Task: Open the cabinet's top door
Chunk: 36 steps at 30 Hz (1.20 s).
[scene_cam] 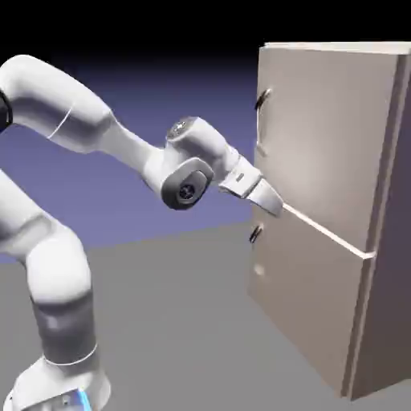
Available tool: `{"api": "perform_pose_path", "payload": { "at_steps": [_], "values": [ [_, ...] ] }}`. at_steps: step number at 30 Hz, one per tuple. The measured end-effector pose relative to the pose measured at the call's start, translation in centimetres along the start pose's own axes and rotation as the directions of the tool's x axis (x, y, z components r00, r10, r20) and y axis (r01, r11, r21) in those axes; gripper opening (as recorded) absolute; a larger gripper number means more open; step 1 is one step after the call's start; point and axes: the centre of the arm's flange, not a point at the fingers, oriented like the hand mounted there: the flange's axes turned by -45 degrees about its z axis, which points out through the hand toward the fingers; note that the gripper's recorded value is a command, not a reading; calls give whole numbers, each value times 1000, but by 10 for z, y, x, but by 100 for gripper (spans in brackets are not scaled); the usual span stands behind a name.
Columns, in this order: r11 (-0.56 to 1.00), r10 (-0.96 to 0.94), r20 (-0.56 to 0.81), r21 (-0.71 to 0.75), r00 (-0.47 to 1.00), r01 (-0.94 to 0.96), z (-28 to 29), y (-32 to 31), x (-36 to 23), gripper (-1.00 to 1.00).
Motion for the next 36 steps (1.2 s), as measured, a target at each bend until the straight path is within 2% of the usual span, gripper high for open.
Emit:
{"api": "perform_pose_path", "payload": {
  "at_steps": [10, 21, 29, 36],
  "values": [
    [993, 112, -177, -17, 978, -117, -70, 5, 37, 0],
    [985, 160, -361, -2, 919, -173, -128, -21, 53, 0],
    [986, 149, -477, 9, 866, -165, -146, -56, 53, 0],
    [991, 113, -561, 7, 820, -132, -138, -90, 48, 0]
  ]
}}
